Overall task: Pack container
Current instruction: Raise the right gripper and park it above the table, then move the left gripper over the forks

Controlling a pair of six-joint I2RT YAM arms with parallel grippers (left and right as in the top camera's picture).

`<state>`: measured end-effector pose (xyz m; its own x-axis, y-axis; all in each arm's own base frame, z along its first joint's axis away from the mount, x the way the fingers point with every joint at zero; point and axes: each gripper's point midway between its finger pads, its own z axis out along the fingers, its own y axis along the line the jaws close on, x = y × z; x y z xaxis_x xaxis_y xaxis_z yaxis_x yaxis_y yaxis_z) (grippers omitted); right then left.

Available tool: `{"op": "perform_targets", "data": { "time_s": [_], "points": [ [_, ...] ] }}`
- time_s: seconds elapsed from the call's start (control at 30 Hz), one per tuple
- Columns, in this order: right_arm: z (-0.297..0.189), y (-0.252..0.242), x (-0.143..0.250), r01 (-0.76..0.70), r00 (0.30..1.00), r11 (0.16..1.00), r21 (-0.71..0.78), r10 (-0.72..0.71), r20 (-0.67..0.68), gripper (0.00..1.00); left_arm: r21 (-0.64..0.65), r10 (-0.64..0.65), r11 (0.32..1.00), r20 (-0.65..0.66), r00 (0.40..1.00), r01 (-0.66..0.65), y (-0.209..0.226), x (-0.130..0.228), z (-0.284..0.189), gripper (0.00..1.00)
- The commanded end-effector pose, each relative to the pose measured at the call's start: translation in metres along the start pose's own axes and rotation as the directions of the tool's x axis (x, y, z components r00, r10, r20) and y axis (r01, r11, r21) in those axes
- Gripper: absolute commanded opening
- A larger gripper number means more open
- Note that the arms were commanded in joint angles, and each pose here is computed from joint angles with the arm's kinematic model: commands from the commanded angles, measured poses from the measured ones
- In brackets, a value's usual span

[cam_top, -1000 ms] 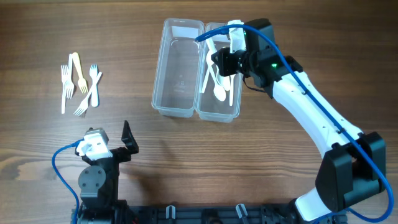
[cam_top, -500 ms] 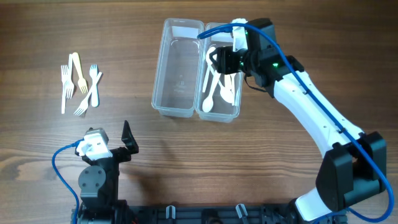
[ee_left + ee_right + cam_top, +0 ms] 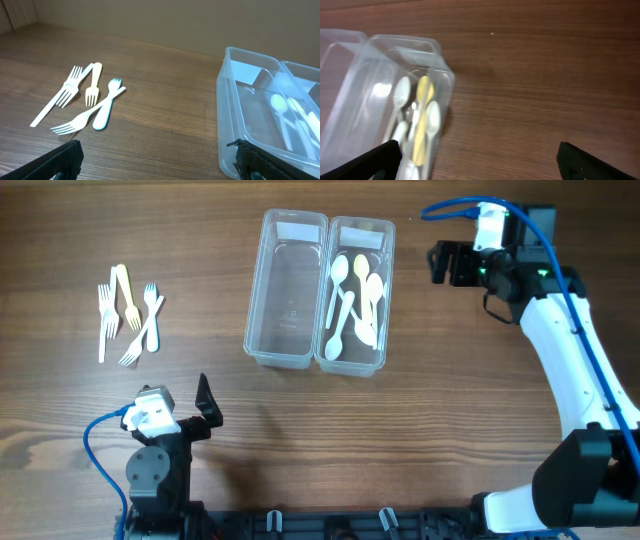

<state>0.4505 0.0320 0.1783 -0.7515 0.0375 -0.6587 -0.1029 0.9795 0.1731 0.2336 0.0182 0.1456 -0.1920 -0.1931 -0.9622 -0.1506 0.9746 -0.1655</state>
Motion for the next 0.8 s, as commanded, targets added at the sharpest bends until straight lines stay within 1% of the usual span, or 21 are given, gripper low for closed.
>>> {"op": "perform_targets", "data": {
  "time_s": [0.0, 0.7, 0.77],
  "points": [
    [-0.0053, -0.0064, -0.0042, 0.032, 0.999, 0.999, 0.035, -0.032, 0.015, 1.00, 0.004, 0.019, 1.000, 0.003, 1.000, -0.019, -0.0002, 0.0010, 0.0003, 1.00],
    [-0.0050, -0.0065, -0.0040, 0.031, 0.999, 0.999, 0.035, -0.032, 0.015, 1.00, 0.004, 0.019, 1.000, 0.003, 1.000, -0.019, -0.0002, 0.0010, 0.0003, 1.00],
    [-0.0050, -0.0065, -0.0040, 0.031, 0.999, 0.999, 0.035, -0.032, 0.015, 1.00, 0.007, 0.017, 1.000, 0.018, 1.000, -0.017, -0.0010, -0.0029, 0.0003, 1.00]
  ]
}}
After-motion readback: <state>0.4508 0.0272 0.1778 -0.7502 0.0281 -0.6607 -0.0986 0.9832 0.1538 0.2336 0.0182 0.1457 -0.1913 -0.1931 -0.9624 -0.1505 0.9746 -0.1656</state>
